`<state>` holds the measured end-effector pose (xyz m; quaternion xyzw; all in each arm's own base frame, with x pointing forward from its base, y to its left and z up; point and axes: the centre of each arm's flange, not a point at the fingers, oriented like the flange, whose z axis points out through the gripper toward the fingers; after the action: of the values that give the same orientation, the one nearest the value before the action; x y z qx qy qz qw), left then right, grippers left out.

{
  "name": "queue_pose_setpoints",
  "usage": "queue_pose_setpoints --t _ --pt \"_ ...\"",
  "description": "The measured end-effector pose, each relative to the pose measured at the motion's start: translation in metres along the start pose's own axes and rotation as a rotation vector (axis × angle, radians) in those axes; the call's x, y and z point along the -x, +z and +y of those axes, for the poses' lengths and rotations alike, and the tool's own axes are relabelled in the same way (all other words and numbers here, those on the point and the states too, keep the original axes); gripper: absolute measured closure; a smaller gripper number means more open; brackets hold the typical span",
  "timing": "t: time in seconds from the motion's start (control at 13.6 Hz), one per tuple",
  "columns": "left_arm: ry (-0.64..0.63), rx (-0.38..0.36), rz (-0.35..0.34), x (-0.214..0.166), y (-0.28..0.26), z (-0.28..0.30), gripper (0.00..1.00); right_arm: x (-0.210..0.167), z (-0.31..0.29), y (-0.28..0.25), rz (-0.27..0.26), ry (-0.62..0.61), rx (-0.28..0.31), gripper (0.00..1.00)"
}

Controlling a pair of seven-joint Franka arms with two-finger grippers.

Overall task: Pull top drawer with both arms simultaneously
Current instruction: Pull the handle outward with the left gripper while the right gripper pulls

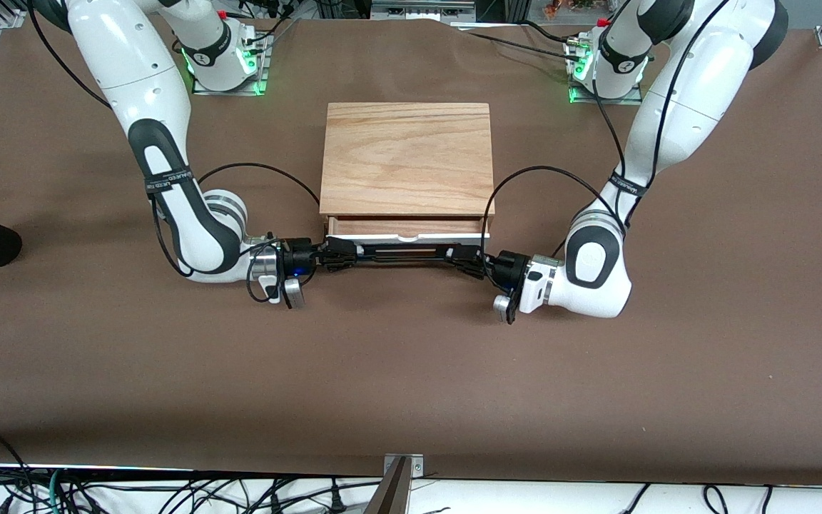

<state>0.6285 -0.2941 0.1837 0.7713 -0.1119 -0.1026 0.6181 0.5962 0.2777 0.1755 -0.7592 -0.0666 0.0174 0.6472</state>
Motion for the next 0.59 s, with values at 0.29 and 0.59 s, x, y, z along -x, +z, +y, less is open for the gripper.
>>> queue_pose_setpoints --t 0.29,0.59 --pt "-0.011 -0.019 0.035 -0.011 -0.006 0.004 0.78 -0.016 -0.001 -0.002 0.016 -0.012 0.003 0.82" --pt "-0.008 -0.023 0.068 -0.027 -0.013 0.004 0.78 -0.034 -0.004 -0.004 0.044 -0.002 0.019 0.82"
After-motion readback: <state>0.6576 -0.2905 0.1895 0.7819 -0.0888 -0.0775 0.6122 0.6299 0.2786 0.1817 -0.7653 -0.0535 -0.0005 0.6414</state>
